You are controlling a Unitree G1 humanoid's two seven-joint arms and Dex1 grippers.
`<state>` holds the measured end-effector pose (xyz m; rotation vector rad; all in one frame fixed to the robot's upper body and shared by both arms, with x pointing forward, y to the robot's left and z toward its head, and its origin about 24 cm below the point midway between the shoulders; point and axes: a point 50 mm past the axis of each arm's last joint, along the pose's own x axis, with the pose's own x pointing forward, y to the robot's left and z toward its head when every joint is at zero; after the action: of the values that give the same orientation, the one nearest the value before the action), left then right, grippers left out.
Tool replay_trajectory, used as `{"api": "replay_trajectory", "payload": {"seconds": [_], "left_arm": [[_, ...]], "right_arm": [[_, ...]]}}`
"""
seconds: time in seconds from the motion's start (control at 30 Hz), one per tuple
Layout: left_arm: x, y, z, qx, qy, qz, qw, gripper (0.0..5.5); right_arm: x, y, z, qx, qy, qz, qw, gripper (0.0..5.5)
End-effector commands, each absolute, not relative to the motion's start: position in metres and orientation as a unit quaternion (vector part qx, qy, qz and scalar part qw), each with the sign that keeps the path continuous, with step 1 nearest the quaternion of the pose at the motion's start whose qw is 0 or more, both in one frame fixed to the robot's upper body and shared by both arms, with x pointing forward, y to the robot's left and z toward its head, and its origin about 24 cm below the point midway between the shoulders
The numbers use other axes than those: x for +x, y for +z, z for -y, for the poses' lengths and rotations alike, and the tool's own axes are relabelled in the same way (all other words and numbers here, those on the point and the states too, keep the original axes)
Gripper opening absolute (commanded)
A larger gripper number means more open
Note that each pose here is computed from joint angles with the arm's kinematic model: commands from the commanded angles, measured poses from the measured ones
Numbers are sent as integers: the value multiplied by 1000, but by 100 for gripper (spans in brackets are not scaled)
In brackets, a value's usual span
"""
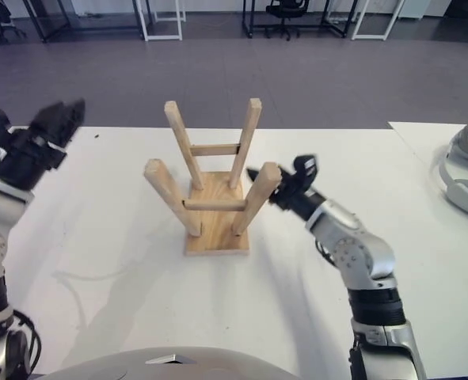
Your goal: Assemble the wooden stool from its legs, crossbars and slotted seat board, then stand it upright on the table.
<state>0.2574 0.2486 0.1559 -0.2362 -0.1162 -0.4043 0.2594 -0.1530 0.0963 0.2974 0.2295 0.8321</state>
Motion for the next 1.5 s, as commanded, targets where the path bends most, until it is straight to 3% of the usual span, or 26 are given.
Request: {"api": "replay_trajectory", "payload": {"seconds": [0.03,0.13,0.3,0.37,0.47,0.57,0.63,0.77,0.83,0.93,0.97,1.07,1.13,1.2,1.33,1.5], "left_arm": [[224,73,-271,53,-200,-125,970,421],[206,43,-276,147,-232,-192,942,421],[181,44,-279,202,-298,-257,897,421],[181,54,-276,201,-317,-260,890,421],[171,63,-268,210,-374,-301,852,421],[167,57,-253,206,-413,-324,826,421],[173,48,-241,210,-426,-323,819,421],[202,32,-220,204,-401,-291,844,421],[226,29,-217,211,-351,-266,873,421],[252,39,-192,106,-303,-184,929,421],[250,40,-189,92,-299,-176,933,421],[235,36,-213,115,-248,-181,945,421],[226,39,-239,142,-187,-182,955,421],[209,37,-244,160,-180,-201,950,421],[185,23,-207,144,-255,-235,927,421],[185,24,-163,116,-315,-240,911,421]], "right_arm": [[212,100,111,123,579,-119,797,341],[193,70,122,70,569,-170,802,341],[187,47,198,11,499,-246,831,341],[191,48,217,12,478,-243,844,341],[237,40,244,36,365,-204,908,341],[277,20,228,6,326,-205,923,341],[284,-2,209,-46,349,-237,905,341],[262,-17,188,-41,447,-249,858,341],[246,-14,195,-32,467,-250,847,341],[225,-2,212,-44,425,-233,874,341],[224,2,216,-57,396,-223,889,341],[219,13,231,-63,275,-197,939,341],[201,17,231,-54,245,-197,948,341],[186,17,222,-54,231,-203,950,341],[182,20,209,-43,210,-198,956,341],[177,33,182,-35,286,-207,935,341]]}}
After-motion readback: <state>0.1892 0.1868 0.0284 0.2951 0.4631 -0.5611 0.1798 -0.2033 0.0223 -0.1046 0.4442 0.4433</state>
